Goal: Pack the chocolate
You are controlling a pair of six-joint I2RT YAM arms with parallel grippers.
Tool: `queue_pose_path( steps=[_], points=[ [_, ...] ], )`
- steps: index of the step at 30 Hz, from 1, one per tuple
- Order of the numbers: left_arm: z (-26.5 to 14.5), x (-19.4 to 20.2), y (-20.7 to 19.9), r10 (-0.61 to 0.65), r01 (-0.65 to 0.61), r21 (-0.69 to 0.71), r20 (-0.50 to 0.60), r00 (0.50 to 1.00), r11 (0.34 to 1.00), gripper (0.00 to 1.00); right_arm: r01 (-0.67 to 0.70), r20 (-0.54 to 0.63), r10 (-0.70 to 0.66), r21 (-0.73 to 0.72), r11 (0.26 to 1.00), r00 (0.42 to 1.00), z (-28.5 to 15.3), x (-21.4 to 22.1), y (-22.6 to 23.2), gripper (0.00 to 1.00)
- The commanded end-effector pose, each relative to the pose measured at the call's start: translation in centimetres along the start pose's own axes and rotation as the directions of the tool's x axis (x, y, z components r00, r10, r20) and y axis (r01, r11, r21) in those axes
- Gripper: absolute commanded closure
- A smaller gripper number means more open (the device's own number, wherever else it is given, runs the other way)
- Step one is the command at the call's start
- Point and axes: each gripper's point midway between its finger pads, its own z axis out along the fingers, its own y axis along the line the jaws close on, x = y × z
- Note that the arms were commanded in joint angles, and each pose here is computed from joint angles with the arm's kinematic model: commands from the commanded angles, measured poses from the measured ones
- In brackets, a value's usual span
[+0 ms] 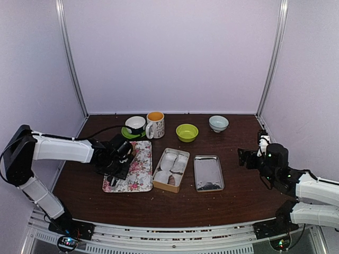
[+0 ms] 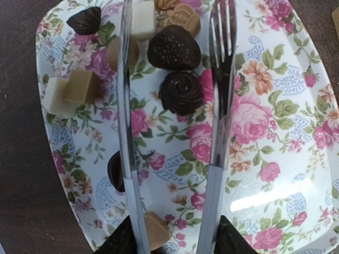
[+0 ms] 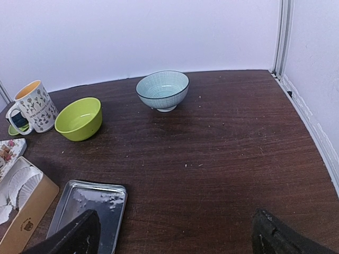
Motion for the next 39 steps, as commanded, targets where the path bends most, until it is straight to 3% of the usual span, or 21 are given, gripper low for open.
queue_pose_path(
  steps=[1,10,19,31,35,39],
  points=[
    [-3.0,-2.5,0.3,-0.028,0.028,-0.001,0.08,0.996,1.0,0.52,-0.002,0.017,0.002,-0.003,1.0,1.0,0.1,-0.4,0.0,0.0],
    [-4.9,-3.5,-0.6,-0.051,0.044,0.073,0.098,0.994,0.996,0.52,0.005,0.006,-0.005,-0.016,1.0,1.0,0.4,-0.2,0.4,0.0],
    [-2.9,-2.5,-3.8,-0.086,0.075,0.224,0.039,0.996,0.972,0.52,0.007,0.003,-0.007,-0.022,1.0,1.0,0.5,-0.2,0.6,0.0],
    [-1.1,-0.7,-2.4,-0.081,0.079,0.131,0.007,0.997,0.988,0.53,0.013,-0.001,-0.013,-0.025,1.0,1.0,0.6,-0.1,0.6,0.0],
    [-1.9,-1.0,-2.1,-0.074,0.07,0.126,0.021,0.997,0.99,0.65,0.013,0.001,-0.013,-0.025,1.0,1.0,0.6,-0.1,0.6,0.0],
    [-2.7,-1.4,-2.1,-0.073,0.068,0.132,0.03,0.997,0.989,0.66,0.013,-0.001,-0.013,-0.027,1.0,1.0,0.6,-0.1,0.7,0.0]
  ],
)
